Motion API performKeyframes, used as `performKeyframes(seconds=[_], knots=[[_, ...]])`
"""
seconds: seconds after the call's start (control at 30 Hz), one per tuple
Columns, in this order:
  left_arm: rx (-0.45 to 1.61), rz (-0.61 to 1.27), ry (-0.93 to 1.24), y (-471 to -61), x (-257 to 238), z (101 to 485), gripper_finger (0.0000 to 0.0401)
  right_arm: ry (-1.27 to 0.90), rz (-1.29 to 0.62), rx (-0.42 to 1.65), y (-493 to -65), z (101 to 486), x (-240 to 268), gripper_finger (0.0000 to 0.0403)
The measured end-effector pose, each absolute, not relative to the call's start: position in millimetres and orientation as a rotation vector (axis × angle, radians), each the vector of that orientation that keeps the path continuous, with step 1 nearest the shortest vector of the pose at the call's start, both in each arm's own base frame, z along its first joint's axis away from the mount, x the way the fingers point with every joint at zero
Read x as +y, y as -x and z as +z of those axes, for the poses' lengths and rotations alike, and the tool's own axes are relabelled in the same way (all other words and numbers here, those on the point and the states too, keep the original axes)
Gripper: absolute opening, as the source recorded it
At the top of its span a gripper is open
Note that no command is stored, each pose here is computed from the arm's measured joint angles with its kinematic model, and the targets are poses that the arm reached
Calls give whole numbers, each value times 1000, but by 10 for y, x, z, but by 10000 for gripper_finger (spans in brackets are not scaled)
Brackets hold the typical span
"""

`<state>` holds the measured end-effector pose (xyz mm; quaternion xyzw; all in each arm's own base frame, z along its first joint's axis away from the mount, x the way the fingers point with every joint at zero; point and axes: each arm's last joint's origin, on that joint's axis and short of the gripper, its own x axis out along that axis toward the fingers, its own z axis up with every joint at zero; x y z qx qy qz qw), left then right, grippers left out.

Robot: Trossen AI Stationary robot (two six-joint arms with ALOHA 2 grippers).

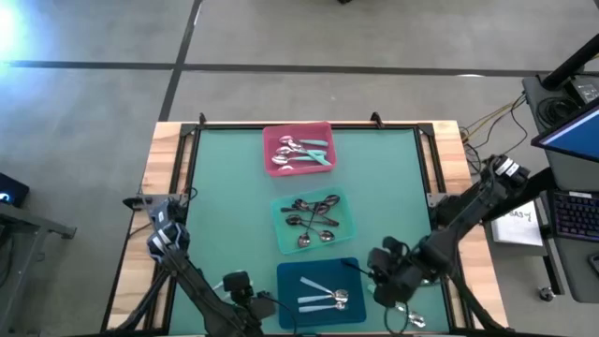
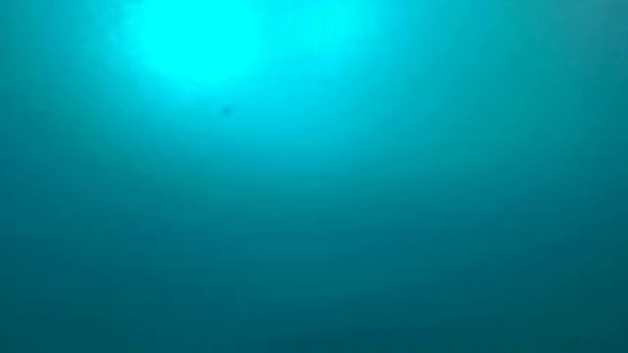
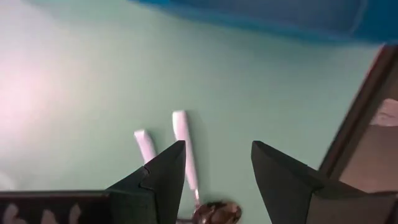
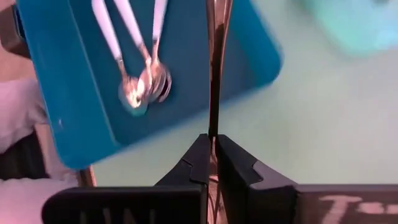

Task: Sort silverware by color (type)
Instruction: Put the black spoon into the green bin

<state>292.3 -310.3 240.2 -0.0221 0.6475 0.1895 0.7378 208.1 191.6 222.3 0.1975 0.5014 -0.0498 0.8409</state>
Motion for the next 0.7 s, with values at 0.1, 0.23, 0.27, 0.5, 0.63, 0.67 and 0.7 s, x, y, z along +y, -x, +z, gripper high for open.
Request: performKeyframes(seconds=[0.1,0.23,0.27,0.5,0.63,0.67,0.7], knots=[[1488,426,39,-2859,-3112,2289,168,-350,-104,1044,-2226,2380,1753,9],[1592,449,17,-2762,-3101,2108,168,-255,-117,1016,-2460,2531,1469,9],[1608,459,7,-2741,-3092,2063,168,-236,-120,1003,-2523,2571,1389,9],[1706,501,-20,-2627,-3050,1834,168,-99,-167,946,-2865,2734,793,9],[1726,493,-26,-2555,-3061,1810,168,-42,-200,932,-2996,2681,494,9],[1731,493,-24,-2543,-3059,1818,168,-30,-211,947,-3021,2637,428,9],[1729,492,-21,-2526,-3059,1832,168,-18,-217,967,-3048,2586,370,9]])
